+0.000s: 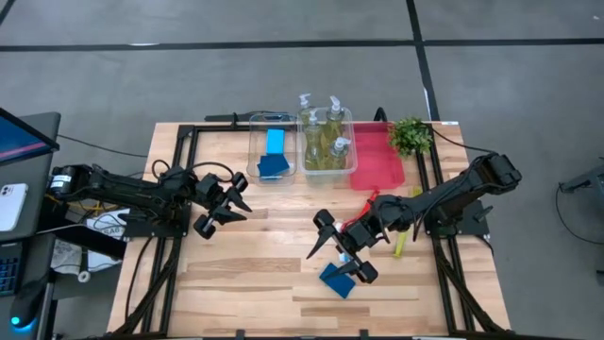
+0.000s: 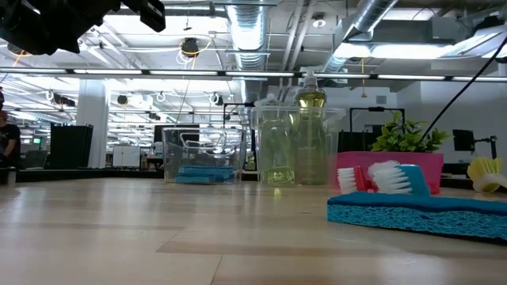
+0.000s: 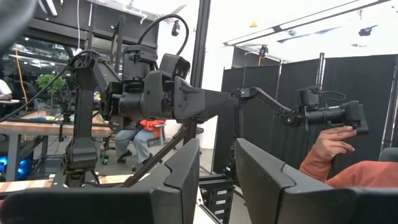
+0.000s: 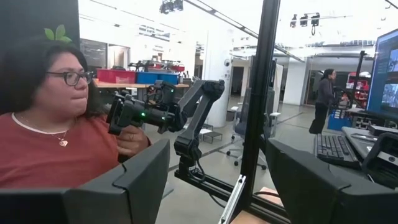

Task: Pick & Place Kitchen Sink Supplies
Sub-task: Put the blue sponge into the left transparent bin

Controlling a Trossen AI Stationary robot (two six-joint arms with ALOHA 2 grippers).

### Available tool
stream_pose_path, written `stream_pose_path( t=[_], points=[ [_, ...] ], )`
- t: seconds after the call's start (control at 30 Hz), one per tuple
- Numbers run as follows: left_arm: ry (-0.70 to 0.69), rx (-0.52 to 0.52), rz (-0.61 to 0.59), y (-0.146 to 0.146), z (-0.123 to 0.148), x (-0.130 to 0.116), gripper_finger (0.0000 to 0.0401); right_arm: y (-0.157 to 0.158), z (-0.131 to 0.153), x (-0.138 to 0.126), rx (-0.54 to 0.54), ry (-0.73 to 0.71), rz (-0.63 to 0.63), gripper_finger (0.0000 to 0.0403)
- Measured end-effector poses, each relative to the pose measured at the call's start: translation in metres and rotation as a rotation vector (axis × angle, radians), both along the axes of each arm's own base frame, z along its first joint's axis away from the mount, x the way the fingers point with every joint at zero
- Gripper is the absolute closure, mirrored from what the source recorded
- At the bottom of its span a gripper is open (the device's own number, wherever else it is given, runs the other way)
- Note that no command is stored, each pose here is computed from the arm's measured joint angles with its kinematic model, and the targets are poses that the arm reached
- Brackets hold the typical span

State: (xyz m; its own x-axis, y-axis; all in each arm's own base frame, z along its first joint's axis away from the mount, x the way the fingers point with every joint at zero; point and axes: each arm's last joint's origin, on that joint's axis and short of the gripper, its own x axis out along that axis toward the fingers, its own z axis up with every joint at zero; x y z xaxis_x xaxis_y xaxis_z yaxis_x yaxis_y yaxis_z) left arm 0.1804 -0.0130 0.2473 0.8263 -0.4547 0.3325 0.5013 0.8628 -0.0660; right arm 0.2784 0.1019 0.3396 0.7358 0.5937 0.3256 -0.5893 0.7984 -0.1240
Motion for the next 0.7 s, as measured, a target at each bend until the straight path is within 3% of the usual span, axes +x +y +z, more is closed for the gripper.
stream_pose_path(
  t=[0.7],
  points=[
    [-0.015, 0.0, 0.0, 0.0, 0.0013, -0.0006, 0.0297, -0.0006, 0.0029, -0.001, 0.01, -0.031, -0.001, 0.0143]
  ],
)
